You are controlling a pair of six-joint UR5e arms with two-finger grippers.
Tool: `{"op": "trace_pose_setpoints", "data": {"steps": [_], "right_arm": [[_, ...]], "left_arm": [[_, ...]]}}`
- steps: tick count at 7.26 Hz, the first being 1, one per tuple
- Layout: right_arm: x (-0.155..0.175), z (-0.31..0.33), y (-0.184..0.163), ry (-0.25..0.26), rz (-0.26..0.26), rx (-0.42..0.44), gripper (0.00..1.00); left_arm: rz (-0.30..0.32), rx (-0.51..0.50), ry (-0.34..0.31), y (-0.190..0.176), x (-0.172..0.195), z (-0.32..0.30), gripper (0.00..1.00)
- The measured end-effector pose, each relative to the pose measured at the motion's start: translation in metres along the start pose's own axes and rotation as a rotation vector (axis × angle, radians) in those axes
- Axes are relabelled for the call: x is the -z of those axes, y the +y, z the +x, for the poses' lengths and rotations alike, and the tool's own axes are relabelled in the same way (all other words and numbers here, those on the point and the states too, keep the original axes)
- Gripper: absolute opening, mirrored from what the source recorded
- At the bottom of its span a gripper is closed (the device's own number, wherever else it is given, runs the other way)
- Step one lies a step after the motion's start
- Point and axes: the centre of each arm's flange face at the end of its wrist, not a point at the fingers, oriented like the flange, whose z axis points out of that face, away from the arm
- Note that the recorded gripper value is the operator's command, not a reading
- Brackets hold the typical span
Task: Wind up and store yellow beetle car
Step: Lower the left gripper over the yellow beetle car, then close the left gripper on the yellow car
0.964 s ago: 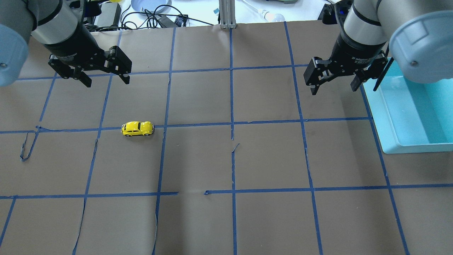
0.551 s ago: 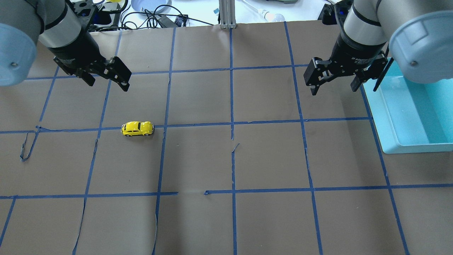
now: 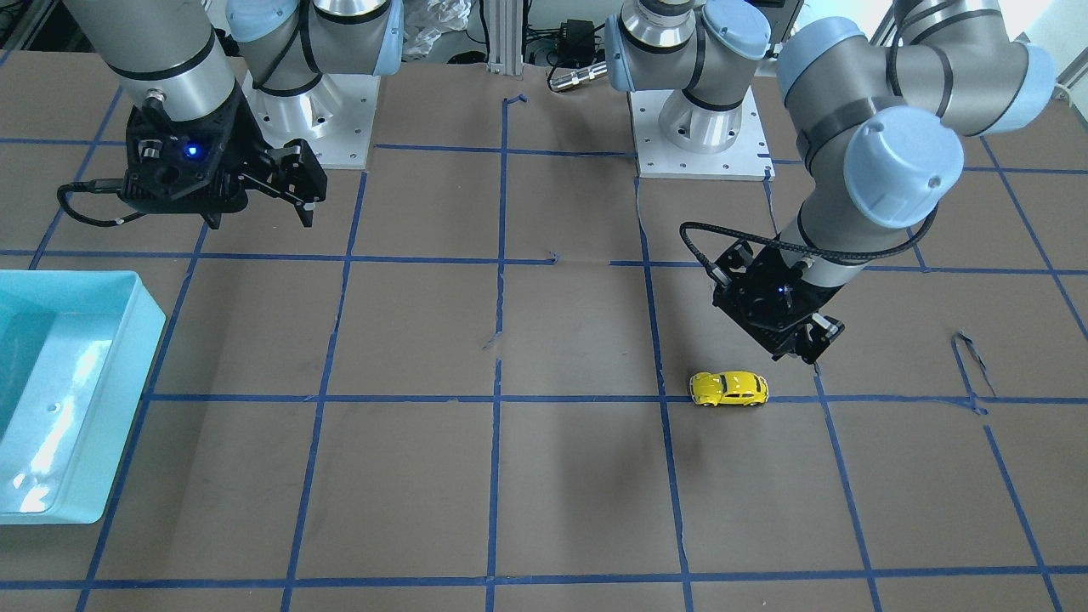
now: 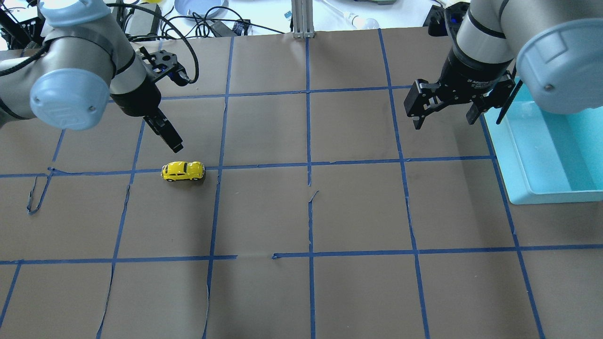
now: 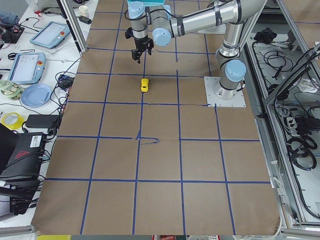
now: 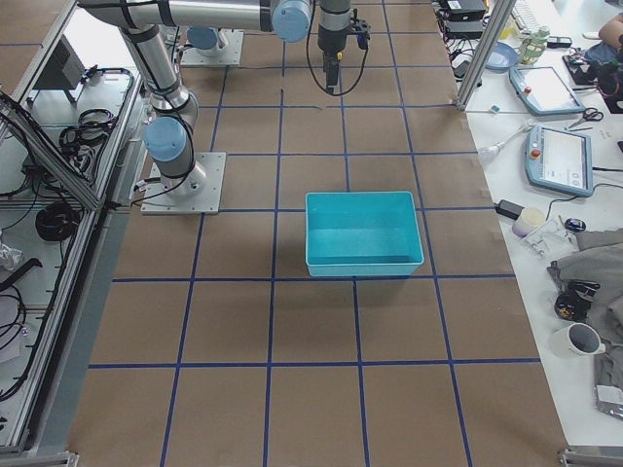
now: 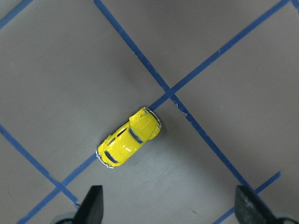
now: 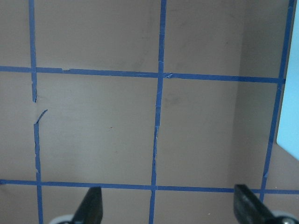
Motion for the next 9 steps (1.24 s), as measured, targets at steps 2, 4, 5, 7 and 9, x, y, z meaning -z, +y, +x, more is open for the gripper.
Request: {"op": "trace_pose_setpoints", "data": {"steps": [2,4,5,7,9], "right_arm": [[0.0,0.0,0.0,0.001,-0.001,-0.002,1.0],[0.001,0.001,0.0,0.0,0.004,-0.006,1.0],[0.003,0.001,0.001,0.002,0.01,-0.007,1.0],[0.003,0.001,0.0,0.004,0.014,-0.007,1.0],[0.001,0.001,0.0,0.004,0.012,-0.006,1.0]], "left_arm": [[-0.044,-0.362,-0.02,0.01,-0.024,-0.024,0.99],[-0.058,-0.476,-0.04,0.017,-0.064,-0.042,0.92],[-0.056,-0.494,-0.08,0.02,-0.087,-0.039,0.9],[-0.047,-0.555,-0.141,0.024,-0.117,-0.025,0.9],[-0.042,-0.6,-0.14,0.026,-0.128,-0.02,0.9]]}}
